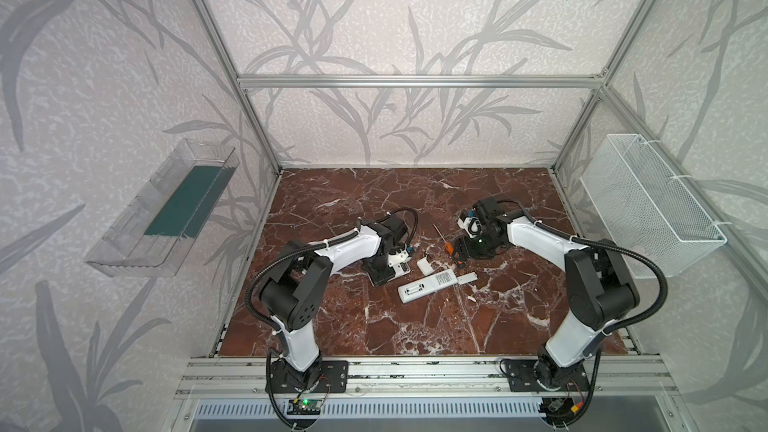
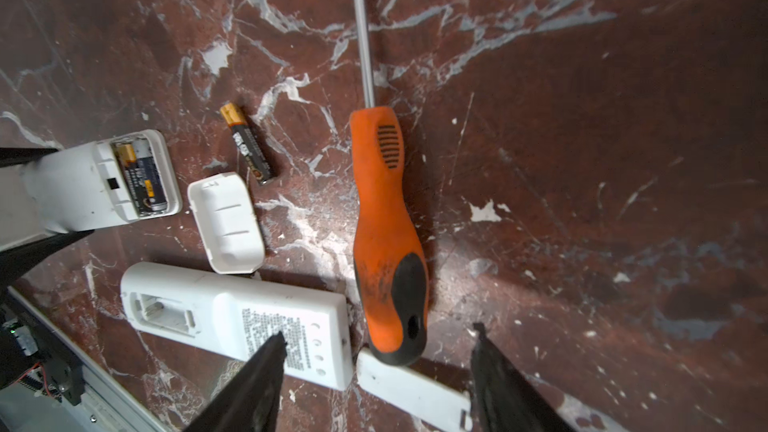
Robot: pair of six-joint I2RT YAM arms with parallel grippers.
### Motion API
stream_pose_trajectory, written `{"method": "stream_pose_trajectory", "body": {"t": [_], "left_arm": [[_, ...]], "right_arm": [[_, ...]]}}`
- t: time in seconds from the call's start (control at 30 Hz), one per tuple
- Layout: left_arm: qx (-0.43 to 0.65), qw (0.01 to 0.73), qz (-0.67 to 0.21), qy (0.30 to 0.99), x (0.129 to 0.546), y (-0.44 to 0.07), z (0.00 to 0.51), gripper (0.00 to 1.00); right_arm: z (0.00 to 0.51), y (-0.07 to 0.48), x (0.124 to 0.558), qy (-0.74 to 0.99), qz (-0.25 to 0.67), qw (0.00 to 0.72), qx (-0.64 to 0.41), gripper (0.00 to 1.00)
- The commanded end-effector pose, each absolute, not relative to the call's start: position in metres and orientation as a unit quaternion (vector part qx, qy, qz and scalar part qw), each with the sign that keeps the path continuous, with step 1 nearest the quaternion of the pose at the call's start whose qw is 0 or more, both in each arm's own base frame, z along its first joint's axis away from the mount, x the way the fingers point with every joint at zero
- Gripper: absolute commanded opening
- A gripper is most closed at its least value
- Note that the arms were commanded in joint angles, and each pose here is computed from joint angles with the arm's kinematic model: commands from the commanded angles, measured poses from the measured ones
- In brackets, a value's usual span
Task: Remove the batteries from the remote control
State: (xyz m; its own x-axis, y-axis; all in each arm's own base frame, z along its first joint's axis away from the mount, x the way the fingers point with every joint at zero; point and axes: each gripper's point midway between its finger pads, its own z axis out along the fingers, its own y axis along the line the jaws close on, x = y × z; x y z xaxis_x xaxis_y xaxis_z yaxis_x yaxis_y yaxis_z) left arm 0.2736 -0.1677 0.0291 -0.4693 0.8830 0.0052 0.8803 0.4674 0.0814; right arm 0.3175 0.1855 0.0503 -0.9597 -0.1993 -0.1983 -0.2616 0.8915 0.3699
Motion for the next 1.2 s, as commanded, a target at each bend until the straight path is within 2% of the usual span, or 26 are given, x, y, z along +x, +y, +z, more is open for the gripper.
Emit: {"method": "stream_pose_trajectory", "body": {"t": [0.0,0.1,0.4,0.53,0.67,0.8,0.9,1.03,1.17], "left_arm": [[0.531,0.001,0.045,0.846,0.275,-0.163,0.027,0.53],[0.529,0.001,0.047,0.847,0.274,-0.162,0.025,0.68],[0.511,0.041,0.056,0.857,0.282,-0.161,0.045,0.99],[0.492,0.086,0.050,0.865,0.290,-0.165,0.073,0.99],[0.438,0.155,0.032,0.885,0.301,-0.165,0.112,0.99],[0.352,0.250,-0.028,0.902,0.310,-0.169,0.155,0.99],[0.244,0.328,-0.082,0.909,0.320,-0.165,0.185,0.99],[0.115,0.408,-0.163,0.891,0.326,-0.158,0.220,0.99],[0.063,0.420,-0.277,0.862,0.321,-0.172,0.245,0.99]], "right_arm": [[0.045,0.187,0.322,0.969,0.189,0.075,-0.138,0.70],[0.037,0.188,0.323,0.971,0.179,0.071,-0.142,0.69],[0.023,0.188,0.330,0.973,0.159,0.067,-0.152,0.62],[0.018,0.192,0.329,0.973,0.150,0.063,-0.164,0.53],[0.017,0.195,0.327,0.972,0.149,0.062,-0.173,0.37],[0.025,0.194,0.327,0.970,0.146,0.080,-0.179,0.22],[0.037,0.194,0.328,0.967,0.148,0.100,-0.182,0.15],[0.065,0.194,0.330,0.961,0.155,0.137,-0.183,0.12],[0.118,0.214,0.319,0.938,0.234,0.165,-0.195,0.10]]}}
